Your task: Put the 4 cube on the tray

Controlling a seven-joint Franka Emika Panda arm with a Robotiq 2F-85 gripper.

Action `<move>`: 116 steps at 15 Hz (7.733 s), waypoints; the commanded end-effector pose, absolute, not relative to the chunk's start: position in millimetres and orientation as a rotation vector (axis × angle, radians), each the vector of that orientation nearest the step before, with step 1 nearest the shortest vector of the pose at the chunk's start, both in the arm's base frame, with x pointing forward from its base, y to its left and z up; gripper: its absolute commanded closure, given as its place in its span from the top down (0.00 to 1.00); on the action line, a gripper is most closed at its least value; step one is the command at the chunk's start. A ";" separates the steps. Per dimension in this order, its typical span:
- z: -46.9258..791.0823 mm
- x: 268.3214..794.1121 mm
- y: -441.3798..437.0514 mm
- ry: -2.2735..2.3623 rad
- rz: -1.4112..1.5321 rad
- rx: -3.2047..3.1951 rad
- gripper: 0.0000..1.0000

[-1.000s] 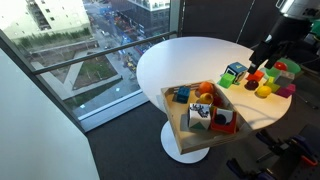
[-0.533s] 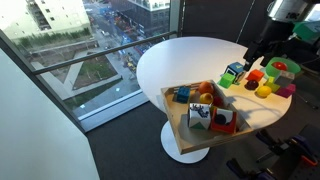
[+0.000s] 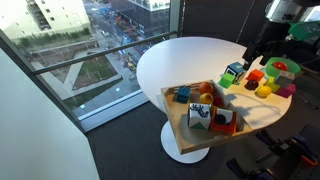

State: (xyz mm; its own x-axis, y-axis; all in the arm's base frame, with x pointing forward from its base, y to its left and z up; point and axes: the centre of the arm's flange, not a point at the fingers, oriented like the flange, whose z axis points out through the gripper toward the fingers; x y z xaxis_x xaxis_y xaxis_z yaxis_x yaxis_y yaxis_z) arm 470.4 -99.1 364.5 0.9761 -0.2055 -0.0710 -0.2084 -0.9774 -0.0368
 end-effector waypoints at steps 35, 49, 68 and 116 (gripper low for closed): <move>291.1 532.8 -201.0 0.576 -0.021 -3.183 1.00; 258.7 537.8 -212.6 0.568 -0.119 -3.231 1.00; 226.0 533.6 -219.9 0.564 -0.133 -3.255 0.60; 337.0 523.6 8.0 0.235 -0.103 -3.119 0.15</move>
